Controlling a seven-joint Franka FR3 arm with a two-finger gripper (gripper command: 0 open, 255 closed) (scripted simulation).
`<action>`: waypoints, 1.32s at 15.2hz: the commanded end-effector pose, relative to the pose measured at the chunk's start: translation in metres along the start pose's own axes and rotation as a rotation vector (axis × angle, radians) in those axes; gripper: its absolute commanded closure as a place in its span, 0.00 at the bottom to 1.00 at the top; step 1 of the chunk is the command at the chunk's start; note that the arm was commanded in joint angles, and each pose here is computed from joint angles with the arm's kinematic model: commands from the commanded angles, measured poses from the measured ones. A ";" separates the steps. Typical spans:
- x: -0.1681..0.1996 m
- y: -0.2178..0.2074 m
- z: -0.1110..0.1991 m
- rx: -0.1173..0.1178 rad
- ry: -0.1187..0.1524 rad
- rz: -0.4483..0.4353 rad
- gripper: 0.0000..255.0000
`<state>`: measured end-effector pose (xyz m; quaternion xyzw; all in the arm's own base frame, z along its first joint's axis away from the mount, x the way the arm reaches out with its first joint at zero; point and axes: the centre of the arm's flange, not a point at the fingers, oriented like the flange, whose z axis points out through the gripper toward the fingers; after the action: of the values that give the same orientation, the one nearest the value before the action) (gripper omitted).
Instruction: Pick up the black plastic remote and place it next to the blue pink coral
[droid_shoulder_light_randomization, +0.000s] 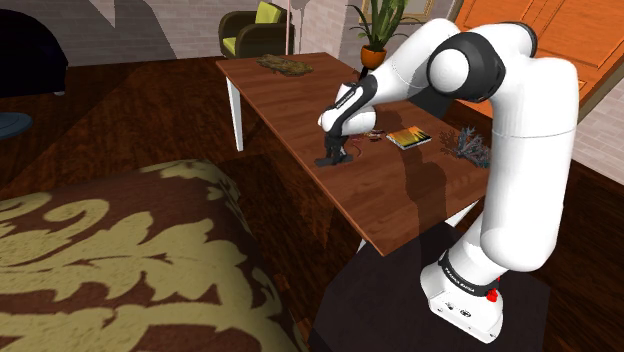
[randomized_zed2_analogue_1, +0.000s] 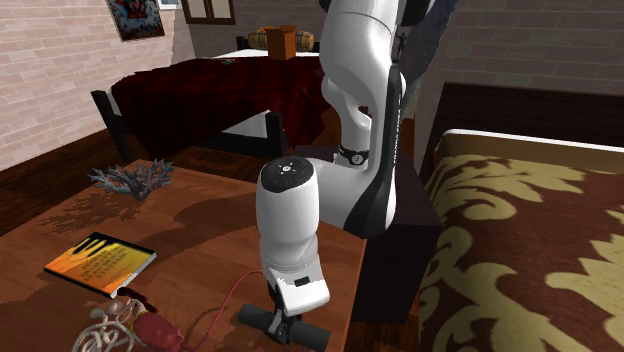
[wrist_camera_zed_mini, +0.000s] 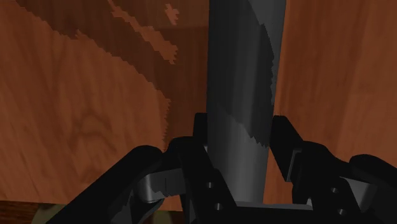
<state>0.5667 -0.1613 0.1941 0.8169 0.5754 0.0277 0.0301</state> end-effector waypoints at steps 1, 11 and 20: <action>0.000 0.001 -0.011 0.000 0.000 0.000 1.00; 0.001 0.005 -0.064 0.000 0.000 0.000 1.00; 0.001 0.009 -0.111 0.000 0.000 0.000 1.00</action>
<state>0.5659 -0.1612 0.2987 0.8169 0.5754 0.0278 0.0302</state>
